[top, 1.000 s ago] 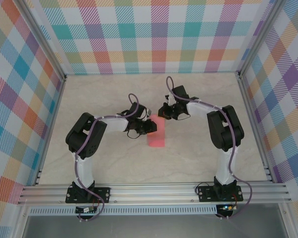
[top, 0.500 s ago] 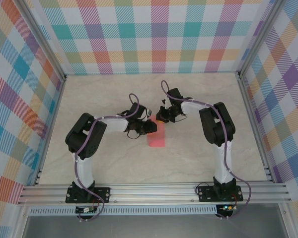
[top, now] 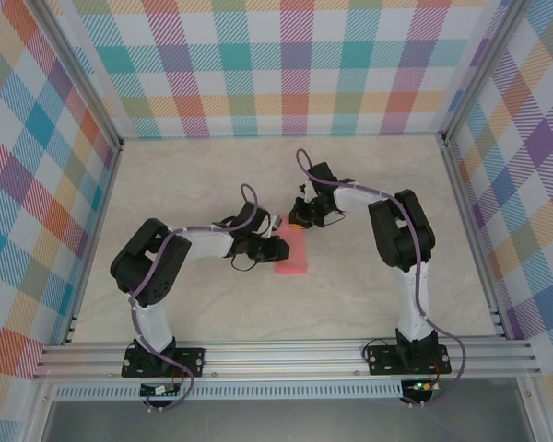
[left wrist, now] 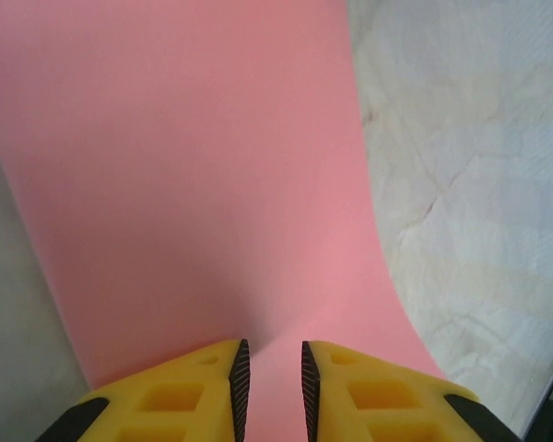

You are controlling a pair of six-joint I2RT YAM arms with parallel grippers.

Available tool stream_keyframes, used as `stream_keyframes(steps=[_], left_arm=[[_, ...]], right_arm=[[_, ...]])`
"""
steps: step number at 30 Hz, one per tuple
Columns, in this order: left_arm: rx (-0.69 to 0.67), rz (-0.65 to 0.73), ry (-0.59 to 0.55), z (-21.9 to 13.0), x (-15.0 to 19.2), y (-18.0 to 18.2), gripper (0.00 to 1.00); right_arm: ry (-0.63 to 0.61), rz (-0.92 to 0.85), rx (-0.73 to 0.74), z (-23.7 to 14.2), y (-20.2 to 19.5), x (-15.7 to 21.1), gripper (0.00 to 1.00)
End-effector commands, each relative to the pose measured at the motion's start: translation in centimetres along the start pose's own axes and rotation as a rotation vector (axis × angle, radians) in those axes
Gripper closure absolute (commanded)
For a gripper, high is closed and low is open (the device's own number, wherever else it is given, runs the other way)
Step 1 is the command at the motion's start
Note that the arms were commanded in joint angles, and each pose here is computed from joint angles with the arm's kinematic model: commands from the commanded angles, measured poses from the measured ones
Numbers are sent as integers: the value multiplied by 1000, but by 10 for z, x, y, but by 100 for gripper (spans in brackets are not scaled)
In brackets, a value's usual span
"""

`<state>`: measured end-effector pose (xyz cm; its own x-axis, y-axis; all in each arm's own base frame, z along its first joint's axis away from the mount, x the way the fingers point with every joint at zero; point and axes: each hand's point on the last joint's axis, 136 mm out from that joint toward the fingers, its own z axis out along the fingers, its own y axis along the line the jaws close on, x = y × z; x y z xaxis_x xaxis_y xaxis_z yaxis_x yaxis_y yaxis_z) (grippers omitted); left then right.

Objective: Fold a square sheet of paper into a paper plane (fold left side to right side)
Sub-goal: First fold the square sheet of paper in half at the center of the table, then hold the square sheet of paper at the center of the table.

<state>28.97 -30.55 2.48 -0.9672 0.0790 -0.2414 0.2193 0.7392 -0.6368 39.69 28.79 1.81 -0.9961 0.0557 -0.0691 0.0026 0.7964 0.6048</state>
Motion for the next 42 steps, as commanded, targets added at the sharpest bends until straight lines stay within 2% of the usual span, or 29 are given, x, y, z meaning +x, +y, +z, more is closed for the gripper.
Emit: stream_keyframes(steps=[1,11,14,18,21,29,38,42], left_arm=[[-11,-26,117,-4,46,5,75],[26,-40,104,-23,76,-10,75],[45,-20,45,-42,63,-25,74],[108,-3,-59,-75,24,-51,72],[117,-7,-101,-83,-3,-54,71],[119,-11,-53,-36,-42,-43,74],[59,-70,-9,4,-38,-9,76],[34,-84,4,10,-30,2,77]], right_arm=[[32,19,99,12,-28,8,94],[38,5,93,15,-24,10,94],[40,-3,91,15,-23,10,94],[41,-11,91,15,-22,9,94],[39,-17,92,14,-20,8,94],[43,-22,95,15,-19,8,94],[44,-33,86,16,-16,7,93],[9,-71,60,3,2,-5,91]])
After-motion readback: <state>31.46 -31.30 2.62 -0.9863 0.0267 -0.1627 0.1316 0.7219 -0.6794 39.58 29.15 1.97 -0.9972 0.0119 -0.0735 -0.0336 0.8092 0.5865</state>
